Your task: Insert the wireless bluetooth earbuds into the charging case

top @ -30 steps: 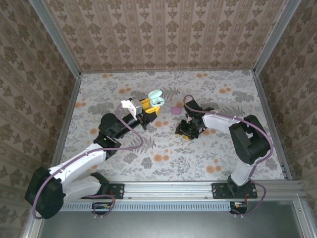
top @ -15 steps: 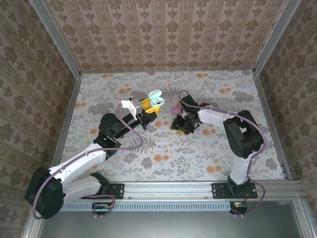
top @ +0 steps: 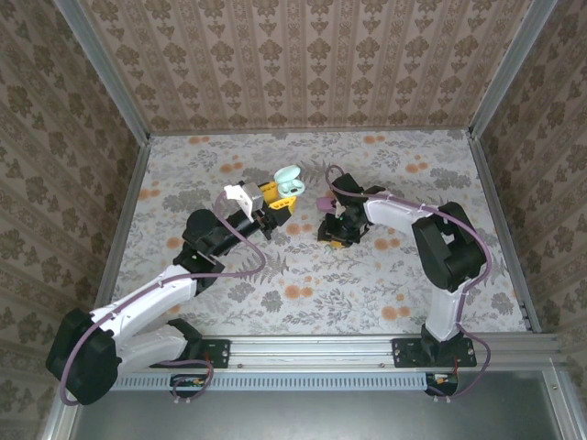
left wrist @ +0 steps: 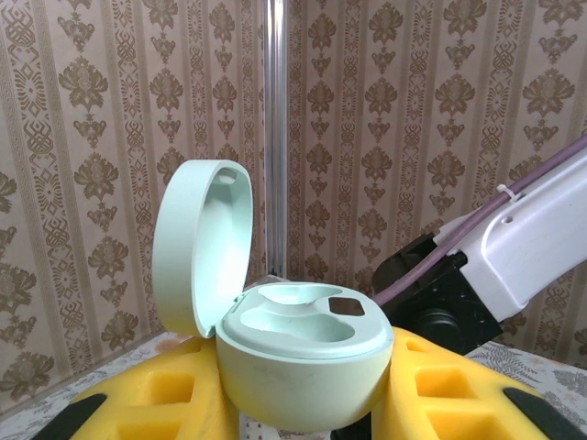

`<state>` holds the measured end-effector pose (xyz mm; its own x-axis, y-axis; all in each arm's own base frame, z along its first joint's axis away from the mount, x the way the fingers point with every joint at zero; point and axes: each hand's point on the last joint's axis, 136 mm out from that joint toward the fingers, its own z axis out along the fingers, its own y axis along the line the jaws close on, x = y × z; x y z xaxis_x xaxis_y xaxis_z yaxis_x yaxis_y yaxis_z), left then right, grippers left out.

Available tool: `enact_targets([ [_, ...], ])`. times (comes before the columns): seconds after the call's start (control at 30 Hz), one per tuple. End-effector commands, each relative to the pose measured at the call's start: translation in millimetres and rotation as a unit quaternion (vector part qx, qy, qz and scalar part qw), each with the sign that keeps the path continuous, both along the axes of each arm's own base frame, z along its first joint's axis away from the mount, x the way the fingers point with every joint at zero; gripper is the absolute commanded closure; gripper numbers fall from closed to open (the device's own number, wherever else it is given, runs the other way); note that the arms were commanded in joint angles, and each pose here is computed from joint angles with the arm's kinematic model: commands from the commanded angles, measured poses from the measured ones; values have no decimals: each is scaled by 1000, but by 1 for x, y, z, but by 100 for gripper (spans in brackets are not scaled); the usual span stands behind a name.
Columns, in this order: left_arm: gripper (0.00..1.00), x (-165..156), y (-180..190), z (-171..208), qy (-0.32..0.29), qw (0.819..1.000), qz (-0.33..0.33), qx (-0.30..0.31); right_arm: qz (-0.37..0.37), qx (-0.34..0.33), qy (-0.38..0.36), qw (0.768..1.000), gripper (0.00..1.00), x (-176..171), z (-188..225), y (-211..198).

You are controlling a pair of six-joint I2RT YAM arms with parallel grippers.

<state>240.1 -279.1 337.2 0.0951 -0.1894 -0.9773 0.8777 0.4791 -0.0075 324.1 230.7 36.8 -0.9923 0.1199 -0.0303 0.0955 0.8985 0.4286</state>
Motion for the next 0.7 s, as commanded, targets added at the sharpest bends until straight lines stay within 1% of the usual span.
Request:
enact_targets([
  [0.0,68,0,1,19,-25,1000,1,-9,34,-9,9,999,62,-14,1,-7],
  [0.23,68,0,1,17,-22,1000,1,-6,42,-30,27,998,63,-22,-16,-15],
  [0.3,68,0,0,16,-20,1000,-1,-5,45,-23,28,998,67,-23,-17,-12],
  [0.4,68,1,-1,17,-21,1000,-1,-5,48,-13,32,998,68,-23,-20,-9],
  [0.47,68,0,-1,17,-21,1000,-2,-5,52,-11,34,998,70,-23,-23,-8],
  [0.67,68,1,-1,16,-19,1000,-2,-4,57,1,38,998,70,-22,-26,-3],
])
